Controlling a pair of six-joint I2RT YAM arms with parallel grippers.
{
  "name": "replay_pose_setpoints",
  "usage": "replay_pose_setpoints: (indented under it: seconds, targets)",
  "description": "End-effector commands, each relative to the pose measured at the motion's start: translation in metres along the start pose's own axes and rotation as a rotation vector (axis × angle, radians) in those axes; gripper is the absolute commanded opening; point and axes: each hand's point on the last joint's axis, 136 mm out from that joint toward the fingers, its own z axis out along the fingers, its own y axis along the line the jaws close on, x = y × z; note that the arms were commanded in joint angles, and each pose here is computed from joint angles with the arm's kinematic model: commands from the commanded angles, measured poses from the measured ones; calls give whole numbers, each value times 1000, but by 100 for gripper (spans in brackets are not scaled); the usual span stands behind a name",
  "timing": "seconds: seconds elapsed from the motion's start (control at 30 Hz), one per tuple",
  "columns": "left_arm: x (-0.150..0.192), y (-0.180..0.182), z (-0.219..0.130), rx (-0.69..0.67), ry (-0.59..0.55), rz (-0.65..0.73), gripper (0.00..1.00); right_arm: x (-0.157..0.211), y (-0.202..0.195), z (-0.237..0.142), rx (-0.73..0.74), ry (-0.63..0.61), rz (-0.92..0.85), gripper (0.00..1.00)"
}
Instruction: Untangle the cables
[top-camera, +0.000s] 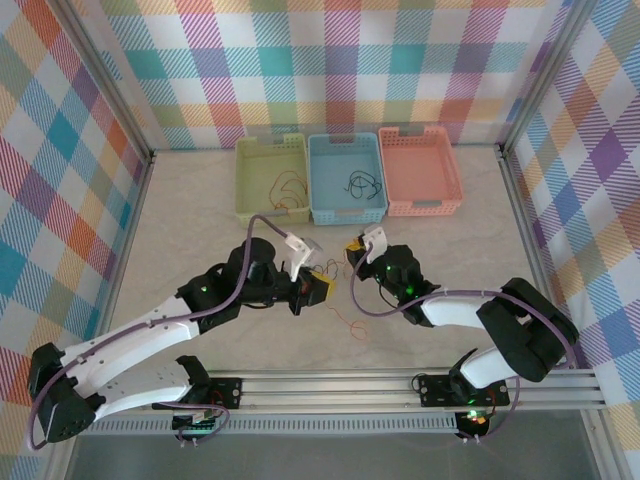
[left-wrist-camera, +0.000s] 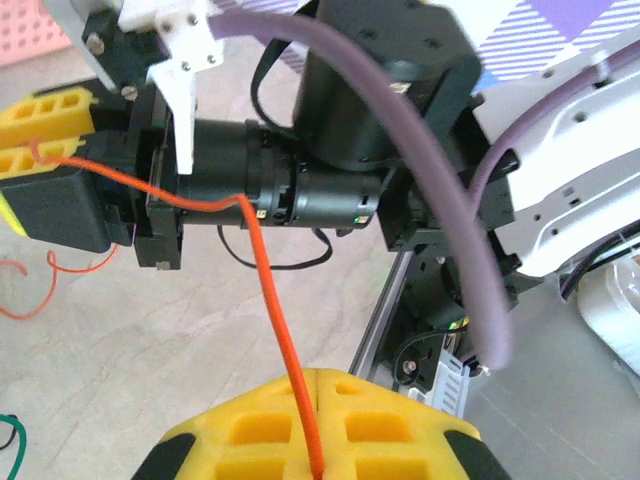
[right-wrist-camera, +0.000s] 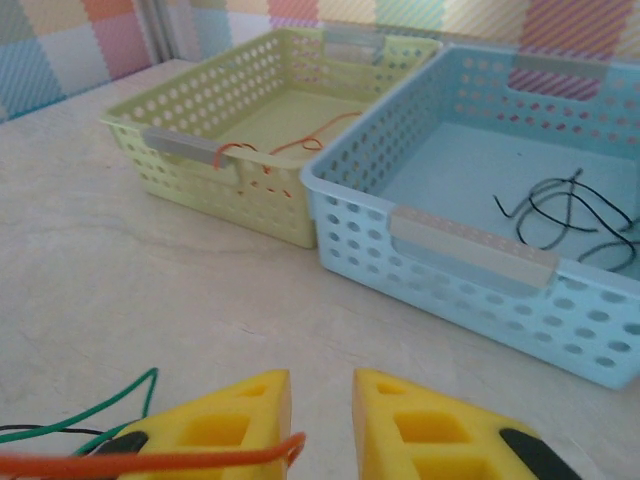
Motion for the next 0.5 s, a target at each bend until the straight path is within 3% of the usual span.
replay_pose_setpoints:
  seconds: [0.0, 0.47]
  targets:
    - [-6, -3, -11, -14, -67, 30, 0, -9, -15, 3, 67, -2, 57, 23]
    - [-36, 3, -98, -161, -437, 72, 0, 12, -59, 0, 221, 84, 183, 16]
